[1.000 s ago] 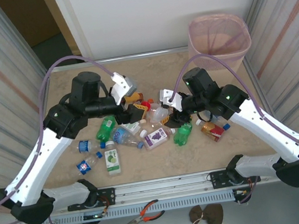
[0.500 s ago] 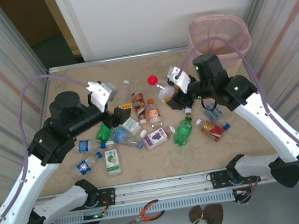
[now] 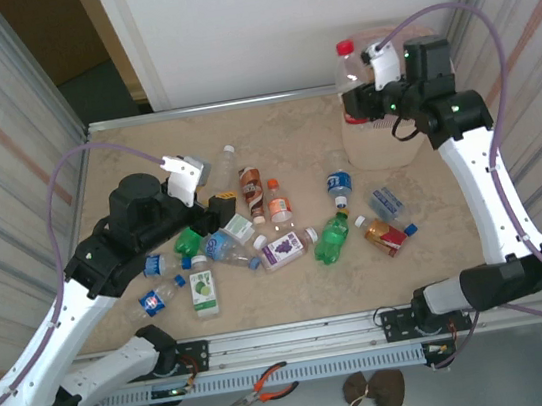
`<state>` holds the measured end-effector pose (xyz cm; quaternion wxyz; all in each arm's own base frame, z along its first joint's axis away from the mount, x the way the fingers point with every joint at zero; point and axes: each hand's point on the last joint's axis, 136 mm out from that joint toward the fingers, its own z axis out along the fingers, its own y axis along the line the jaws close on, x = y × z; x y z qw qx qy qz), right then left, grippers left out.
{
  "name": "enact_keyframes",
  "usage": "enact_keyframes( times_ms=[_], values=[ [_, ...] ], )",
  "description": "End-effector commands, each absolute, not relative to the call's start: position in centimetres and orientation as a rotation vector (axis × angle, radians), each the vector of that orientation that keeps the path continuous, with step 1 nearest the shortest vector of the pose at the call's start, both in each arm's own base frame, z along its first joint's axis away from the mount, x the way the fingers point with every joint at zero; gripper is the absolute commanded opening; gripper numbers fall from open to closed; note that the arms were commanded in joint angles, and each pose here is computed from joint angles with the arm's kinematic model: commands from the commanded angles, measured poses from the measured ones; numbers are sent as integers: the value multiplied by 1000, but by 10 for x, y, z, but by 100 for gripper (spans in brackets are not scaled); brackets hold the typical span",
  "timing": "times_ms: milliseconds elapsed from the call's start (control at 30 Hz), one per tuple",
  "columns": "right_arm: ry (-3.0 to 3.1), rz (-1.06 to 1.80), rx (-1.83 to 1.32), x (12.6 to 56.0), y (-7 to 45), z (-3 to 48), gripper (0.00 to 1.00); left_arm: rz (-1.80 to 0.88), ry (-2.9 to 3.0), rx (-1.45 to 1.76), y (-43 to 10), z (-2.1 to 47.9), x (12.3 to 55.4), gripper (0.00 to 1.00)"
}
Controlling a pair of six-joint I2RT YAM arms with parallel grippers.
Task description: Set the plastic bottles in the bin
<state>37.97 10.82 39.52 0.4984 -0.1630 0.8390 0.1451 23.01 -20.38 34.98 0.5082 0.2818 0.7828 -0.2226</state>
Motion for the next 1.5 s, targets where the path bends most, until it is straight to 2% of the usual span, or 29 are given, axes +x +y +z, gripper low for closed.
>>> enact_keyframes(
  times_ms=[0,200,333,467,867,1267,1467],
  values=[
    [1977,311,-251,400,79,421,50,-541,1917,614,-196,345,228,73],
    [1951,198,-72,440,21,439,51,-563,1931,583,-194,338,226,72],
    [2018,85,72,466,-18,424,48,-569,1942,573,-193,334,226,72],
    [2113,57,112,487,-35,397,46,-572,1957,562,-193,329,226,72],
    [2447,-118,125,514,-56,290,44,-600,1998,556,-199,315,227,72],
    [2648,-118,94,527,-53,206,50,-650,2038,526,-207,300,230,71],
    [2705,-119,92,531,-54,179,59,-636,2070,522,-206,293,230,71]
  ],
)
